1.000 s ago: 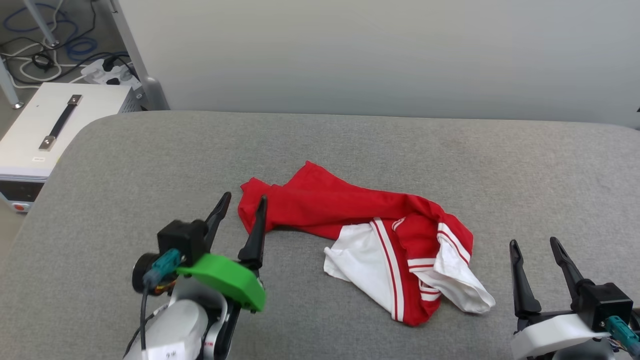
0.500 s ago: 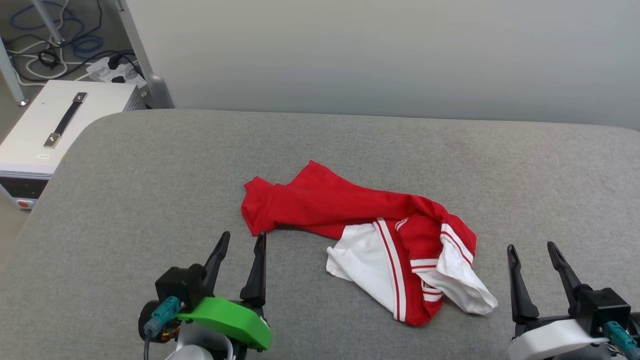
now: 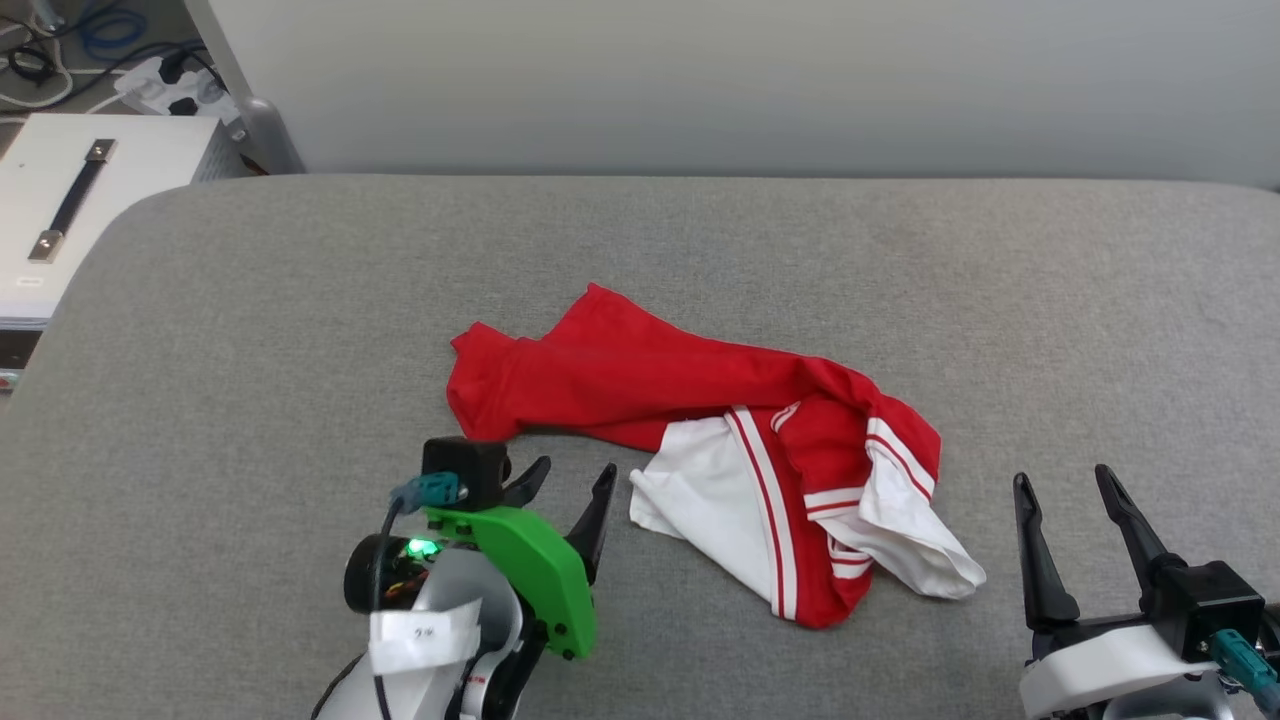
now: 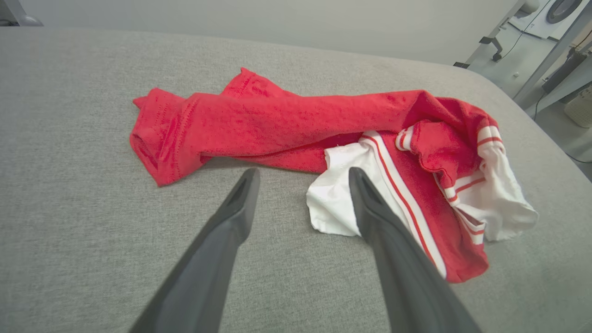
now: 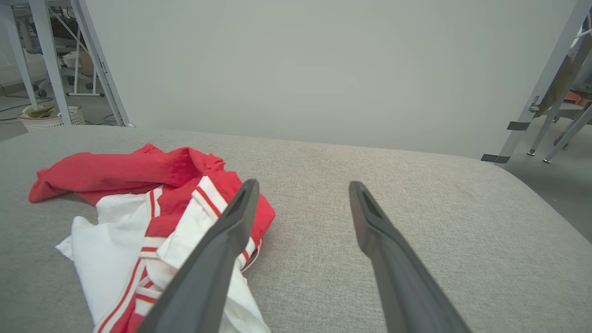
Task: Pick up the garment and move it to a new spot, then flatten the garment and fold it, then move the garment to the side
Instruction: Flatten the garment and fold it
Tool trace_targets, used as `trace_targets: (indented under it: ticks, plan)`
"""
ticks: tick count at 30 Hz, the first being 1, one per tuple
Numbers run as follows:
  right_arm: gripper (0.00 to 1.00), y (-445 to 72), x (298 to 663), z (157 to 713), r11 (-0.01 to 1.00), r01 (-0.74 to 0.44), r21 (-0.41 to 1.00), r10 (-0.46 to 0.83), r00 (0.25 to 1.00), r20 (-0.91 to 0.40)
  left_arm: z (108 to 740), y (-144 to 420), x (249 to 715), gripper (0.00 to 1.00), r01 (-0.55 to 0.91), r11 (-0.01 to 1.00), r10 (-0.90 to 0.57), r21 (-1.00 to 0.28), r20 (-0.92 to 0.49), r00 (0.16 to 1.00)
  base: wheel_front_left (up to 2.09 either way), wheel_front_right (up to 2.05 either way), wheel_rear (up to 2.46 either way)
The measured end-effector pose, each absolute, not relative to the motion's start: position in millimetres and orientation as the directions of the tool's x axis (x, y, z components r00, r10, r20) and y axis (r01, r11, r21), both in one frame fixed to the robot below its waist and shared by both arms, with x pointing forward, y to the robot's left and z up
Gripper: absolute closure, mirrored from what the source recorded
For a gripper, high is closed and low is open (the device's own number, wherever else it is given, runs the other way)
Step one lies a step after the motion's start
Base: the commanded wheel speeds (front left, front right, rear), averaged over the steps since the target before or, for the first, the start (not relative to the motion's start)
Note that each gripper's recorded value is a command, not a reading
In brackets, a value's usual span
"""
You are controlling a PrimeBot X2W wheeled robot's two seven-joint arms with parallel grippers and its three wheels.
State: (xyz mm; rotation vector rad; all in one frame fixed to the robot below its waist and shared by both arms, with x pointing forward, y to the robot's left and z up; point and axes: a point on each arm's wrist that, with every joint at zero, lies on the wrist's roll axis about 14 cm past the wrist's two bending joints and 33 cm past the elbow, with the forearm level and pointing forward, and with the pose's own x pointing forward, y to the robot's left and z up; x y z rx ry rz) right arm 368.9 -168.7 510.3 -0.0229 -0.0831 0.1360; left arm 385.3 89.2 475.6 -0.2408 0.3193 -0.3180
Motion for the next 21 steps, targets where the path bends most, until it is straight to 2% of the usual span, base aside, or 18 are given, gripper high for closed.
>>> trace_targets:
  ticks: [2,3,4,11,21]
  plan:
    - [0.0,-169.8,371.4,507.1,0.991,-0.133,-0.032,0.135,0.988,0.071,462.6,79.0,386.1,0.0,0.268,0.919,-0.365,-0.287,-0.368,0.856,0.0,0.0,0.0]
    - [0.0,-172.0,375.0,503.1,0.991,-0.127,-0.034,0.129,0.99,0.058,448.9,65.1,386.7,0.0,0.28,0.914,-0.392,-0.293,-0.472,0.789,0.0,0.0,0.0]
    - [0.0,-172.9,375.9,501.3,0.992,-0.125,-0.034,0.127,0.991,0.052,445.0,62.7,388.6,0.0,0.284,0.917,-0.393,-0.281,-0.5,0.772,0.0,0.0,0.0]
    - [0.0,-181.1,382.9,492.6,0.994,-0.102,-0.038,0.103,0.994,0.027,415.6,44.7,400.2,0.0,0.338,0.911,-0.407,-0.235,-0.641,0.651,0.0,0.0,0.0]
    - [0.0,-195.9,380.9,473.9,0.998,-0.05,-0.038,0.049,0.998,-0.028,369.3,49.3,415.4,0.0,0.346,0.928,-0.328,-0.141,-0.748,0.577,0.0,0.0,0.0]
